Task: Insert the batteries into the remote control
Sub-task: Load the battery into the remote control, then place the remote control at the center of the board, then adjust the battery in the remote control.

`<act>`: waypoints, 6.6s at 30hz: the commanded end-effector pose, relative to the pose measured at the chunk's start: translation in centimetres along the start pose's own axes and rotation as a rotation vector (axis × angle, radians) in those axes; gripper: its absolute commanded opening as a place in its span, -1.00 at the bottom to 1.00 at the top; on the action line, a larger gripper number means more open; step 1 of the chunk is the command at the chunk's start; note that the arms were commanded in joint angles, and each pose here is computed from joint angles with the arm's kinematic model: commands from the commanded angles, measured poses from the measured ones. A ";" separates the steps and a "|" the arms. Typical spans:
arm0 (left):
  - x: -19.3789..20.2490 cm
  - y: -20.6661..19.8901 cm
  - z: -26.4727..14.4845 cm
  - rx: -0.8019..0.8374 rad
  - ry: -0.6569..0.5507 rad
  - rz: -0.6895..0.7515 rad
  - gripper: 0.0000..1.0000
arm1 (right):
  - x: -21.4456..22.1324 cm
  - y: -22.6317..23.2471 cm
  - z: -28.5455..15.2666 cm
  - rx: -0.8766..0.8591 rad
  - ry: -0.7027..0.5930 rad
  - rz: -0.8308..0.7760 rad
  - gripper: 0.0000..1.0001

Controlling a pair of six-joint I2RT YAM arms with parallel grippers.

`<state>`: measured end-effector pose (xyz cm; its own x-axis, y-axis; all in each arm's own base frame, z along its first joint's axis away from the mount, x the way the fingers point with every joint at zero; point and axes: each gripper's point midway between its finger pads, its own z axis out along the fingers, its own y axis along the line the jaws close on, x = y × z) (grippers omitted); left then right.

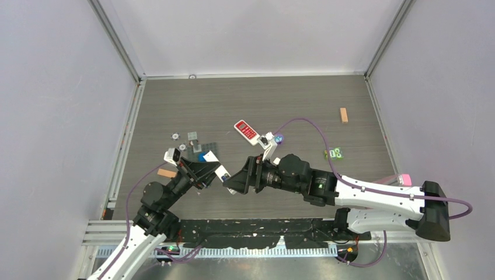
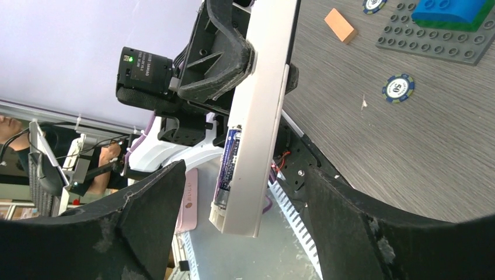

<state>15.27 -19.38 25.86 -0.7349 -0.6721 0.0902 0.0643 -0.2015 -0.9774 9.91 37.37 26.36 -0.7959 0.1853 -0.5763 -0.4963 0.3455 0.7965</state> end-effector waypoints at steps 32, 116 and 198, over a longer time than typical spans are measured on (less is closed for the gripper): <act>0.5 -2.2 -0.3 0.071 0.012 0.060 -1.00 | -1.1 1.4 -0.1 -0.069 0.026 0.050 -0.51; -8.5 4.7 -8.9 -0.576 -0.445 0.578 0.99 | 10.7 -22.7 -0.3 0.354 1.172 -1.207 -0.50; -2.4 15.1 -5.9 -0.688 0.095 0.552 0.65 | 6.9 -19.2 -0.3 1.080 0.156 -0.075 -0.77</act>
<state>13.58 -16.05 8.67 -0.7856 -0.4690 -0.4036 -0.0067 0.6586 -0.7525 13.13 31.11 3.94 -0.8783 0.0201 -0.4777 -0.0242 0.9960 0.0864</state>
